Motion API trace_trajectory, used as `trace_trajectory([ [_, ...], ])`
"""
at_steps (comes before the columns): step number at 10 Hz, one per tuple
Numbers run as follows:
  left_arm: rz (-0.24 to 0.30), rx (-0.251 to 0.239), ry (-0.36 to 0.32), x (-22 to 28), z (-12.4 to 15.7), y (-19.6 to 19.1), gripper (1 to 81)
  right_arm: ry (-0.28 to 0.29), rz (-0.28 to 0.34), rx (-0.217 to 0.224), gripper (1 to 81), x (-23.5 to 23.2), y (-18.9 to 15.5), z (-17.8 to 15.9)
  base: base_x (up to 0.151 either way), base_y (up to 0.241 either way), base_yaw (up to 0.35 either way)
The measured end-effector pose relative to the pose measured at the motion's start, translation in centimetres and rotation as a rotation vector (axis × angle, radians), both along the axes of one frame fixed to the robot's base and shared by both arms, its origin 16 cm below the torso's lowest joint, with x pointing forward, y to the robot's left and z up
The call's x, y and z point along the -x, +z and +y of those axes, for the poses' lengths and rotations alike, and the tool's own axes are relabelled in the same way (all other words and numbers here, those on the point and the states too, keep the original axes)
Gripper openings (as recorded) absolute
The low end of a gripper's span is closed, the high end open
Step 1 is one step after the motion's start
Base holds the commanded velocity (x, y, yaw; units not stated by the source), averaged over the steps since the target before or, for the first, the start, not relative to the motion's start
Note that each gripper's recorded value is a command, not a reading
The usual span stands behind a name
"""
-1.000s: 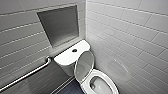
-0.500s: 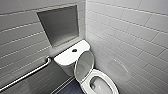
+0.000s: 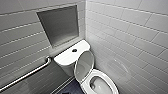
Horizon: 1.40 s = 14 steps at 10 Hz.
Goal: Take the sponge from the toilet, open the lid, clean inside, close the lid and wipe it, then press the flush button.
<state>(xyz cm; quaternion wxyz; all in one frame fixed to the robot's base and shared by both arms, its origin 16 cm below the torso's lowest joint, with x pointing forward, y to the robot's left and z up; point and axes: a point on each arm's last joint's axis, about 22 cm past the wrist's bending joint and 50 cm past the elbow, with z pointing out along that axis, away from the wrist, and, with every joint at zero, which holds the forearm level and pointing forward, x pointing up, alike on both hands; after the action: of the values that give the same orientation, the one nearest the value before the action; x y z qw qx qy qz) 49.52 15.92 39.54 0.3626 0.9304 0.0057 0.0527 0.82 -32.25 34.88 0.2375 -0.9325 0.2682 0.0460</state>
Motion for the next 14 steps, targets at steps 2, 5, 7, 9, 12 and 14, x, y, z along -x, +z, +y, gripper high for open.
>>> trace_trajectory([
  [2,-0.010,0.011,0.027,-2.4,0.0,1.4,81.1,0.000,0.006,-0.003,1.0,0.4,0.5,0.2,0.000,0.000,0.000],
  [5,-0.006,0.011,0.066,-4.2,1.0,2.7,81.1,0.000,0.013,-0.007,1.0,1.2,1.6,0.2,0.000,0.000,0.000],
  [7,-0.011,0.017,0.100,-6.1,1.1,3.5,81.1,-0.001,0.013,-0.007,1.0,1.3,1.6,0.3,0.000,0.000,0.000],
  [9,0.022,-0.002,0.252,-9.7,3.7,3.4,81.1,-0.004,0.015,-0.008,1.0,1.2,1.6,0.3,0.000,0.000,0.000],
  [12,-0.010,0.016,0.455,-15.4,6.9,5.3,81.1,-0.007,0.018,-0.010,1.0,1.4,1.5,0.7,0.000,0.000,0.000],
  [14,-0.045,0.019,0.509,-18.7,9.0,7.4,81.1,0.002,0.030,0.003,1.0,2.3,1.3,0.6,0.000,0.000,0.000],
])
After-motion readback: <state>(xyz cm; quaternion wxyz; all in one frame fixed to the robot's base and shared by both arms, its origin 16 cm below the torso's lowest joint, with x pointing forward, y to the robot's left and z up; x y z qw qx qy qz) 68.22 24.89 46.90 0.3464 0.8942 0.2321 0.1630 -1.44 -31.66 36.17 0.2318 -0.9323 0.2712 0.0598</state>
